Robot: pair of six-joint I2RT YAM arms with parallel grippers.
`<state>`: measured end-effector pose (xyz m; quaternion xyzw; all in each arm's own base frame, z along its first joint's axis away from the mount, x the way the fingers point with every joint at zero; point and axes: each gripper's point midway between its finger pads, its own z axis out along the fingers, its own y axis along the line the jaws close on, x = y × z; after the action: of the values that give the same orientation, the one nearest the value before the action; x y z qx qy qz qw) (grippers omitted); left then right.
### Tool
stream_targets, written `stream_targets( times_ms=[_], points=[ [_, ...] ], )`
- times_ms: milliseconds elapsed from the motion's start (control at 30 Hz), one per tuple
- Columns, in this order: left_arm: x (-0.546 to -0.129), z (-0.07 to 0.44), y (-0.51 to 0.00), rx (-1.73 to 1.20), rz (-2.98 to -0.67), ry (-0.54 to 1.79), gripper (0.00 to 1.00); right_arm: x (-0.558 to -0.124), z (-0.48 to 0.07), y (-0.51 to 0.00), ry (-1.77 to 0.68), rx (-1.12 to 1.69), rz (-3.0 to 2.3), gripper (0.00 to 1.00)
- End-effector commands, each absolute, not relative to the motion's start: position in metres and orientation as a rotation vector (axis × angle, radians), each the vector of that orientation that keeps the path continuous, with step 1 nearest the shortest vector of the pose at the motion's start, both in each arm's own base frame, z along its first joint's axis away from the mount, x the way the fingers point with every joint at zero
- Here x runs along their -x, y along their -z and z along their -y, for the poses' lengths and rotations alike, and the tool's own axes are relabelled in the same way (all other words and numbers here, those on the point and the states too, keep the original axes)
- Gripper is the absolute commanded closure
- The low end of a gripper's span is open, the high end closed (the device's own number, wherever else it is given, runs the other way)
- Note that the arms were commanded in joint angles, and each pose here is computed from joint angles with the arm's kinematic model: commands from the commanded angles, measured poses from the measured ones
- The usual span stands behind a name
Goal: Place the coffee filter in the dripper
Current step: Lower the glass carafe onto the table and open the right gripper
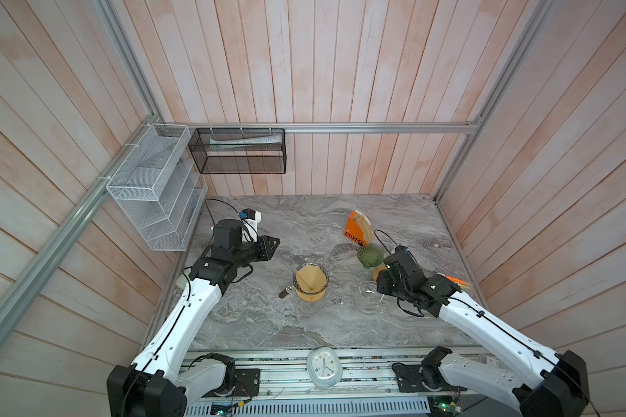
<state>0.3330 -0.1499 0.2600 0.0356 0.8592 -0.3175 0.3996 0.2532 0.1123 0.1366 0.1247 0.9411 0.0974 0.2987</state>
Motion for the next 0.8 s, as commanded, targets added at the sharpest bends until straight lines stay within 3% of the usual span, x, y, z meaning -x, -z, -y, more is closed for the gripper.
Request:
stream_targets(
  times_ms=[0,433,767],
  points=[
    [-0.338,0.153,-0.278,-0.142,-2.136,0.811,0.72,-0.262,-0.095,-0.137,-0.309,-0.432,-2.446,0.56],
    [-0.351,0.157,-0.318,-0.168,-2.11,0.805,0.72,-0.298,-0.047,-0.1,-0.294,-0.614,-2.434,0.51],
    [-0.366,0.167,-0.317,-0.172,-2.098,0.863,0.72,-0.313,-0.058,-0.062,-0.311,-0.535,-2.569,0.51]
  ],
)
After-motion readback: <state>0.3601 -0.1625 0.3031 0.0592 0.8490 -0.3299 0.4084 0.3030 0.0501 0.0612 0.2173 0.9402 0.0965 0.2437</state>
